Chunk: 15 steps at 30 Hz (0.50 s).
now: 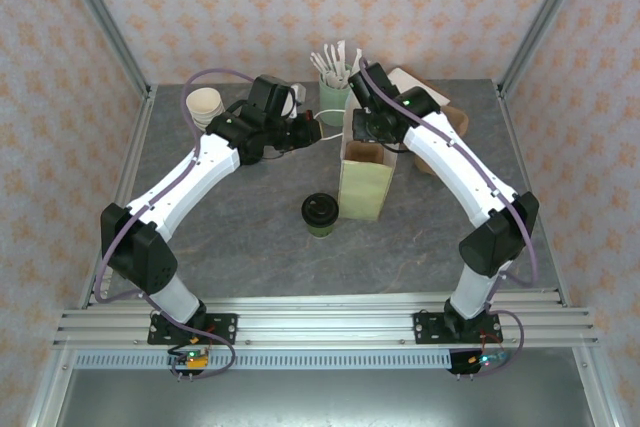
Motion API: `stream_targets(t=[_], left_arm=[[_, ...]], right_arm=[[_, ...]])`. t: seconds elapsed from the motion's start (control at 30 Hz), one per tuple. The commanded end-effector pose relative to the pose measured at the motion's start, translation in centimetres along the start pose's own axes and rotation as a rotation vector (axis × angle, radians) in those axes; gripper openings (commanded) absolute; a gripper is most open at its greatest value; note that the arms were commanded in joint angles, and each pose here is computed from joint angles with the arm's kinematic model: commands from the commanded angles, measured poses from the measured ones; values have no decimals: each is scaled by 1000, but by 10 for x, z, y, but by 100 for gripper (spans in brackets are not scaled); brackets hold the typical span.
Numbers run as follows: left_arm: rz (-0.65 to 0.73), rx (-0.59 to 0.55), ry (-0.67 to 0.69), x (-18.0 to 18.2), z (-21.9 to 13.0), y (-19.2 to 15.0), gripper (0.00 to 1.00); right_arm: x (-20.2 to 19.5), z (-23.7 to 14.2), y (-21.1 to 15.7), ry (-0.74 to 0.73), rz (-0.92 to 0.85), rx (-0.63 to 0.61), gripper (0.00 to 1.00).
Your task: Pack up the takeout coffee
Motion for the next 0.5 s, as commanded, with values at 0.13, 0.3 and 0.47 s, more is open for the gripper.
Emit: stream_targets(t=[0.13, 0.3, 0.47], left_arm=[[32, -30, 12, -3, -16, 1, 0], [40, -30, 16, -3, -18, 0, 0], [43, -30, 21, -2, -18, -1, 0]], right_arm=[[1, 10, -9, -14, -29, 19, 41], [-1, 18, -10, -35, -40, 28, 42], [0, 26, -8, -38, -39, 37, 42]])
Point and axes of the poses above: each hand's point on the last joint's axis, 136 mm out from that joint toward the fingers, its own z axis out along the fingers, its own x axis along the line the jaws close on, y = z × x, the point moved 1 cm from there along -z, back along the fingers, and after that the axes turned 10 degrees about z, right-handed, at the moved point
